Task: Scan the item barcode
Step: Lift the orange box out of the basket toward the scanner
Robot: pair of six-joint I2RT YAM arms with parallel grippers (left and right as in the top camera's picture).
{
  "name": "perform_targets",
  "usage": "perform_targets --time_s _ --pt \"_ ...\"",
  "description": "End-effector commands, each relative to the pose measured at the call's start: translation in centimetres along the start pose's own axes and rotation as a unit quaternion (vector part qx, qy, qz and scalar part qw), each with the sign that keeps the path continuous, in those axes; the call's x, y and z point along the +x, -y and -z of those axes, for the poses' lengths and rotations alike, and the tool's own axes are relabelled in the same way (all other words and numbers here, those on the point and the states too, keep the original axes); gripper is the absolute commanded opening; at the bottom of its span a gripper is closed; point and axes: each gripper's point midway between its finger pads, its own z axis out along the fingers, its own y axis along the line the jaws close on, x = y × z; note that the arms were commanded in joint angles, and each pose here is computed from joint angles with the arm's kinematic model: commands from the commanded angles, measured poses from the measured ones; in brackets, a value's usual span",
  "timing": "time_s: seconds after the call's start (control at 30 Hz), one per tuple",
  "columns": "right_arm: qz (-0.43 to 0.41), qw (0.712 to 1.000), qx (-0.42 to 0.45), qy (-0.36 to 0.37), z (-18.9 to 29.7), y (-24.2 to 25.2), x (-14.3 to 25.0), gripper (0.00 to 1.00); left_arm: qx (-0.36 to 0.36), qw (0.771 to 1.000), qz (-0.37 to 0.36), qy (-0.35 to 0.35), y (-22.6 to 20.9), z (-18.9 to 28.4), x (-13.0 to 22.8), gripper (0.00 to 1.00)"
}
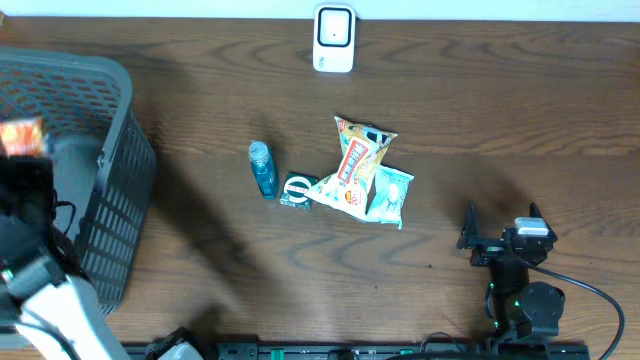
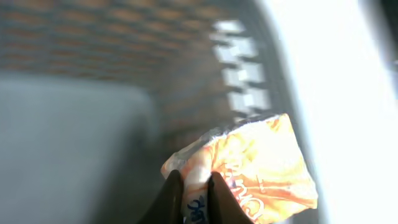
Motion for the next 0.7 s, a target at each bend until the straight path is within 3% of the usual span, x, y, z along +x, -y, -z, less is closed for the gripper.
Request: perform_targets --time_s 0.0,0.2,0.4,0.5,0.67 --pt "0.008 1.000 -0.010 0.001 0.0 -0.4 0.0 0.99 0.141 0.987 -0.042 -0.068 6.4 3.6 3.4 0.07" --pt "0.008 1.000 -0.010 0.001 0.0 -0.4 0.0 0.99 0.249 0.940 -0.163 -0.168 11.2 7.3 11.4 0.07" --pt "0.008 1.000 -0.010 0.001 0.0 -0.4 0.0 0.99 0.321 0.854 -0.289 -0.291 13.0 10.6 22.1 0.07" --pt "0.008 1.000 -0.010 0.001 0.0 -0.4 0.0 0.99 0.332 0.817 -0.329 -0.338 13.0 11.7 27.0 0.07" --pt "0.008 1.000 -0.010 0.001 0.0 -0.4 0.0 0.99 0.318 0.783 -0.380 -0.376 12.3 12.1 34.2 0.07"
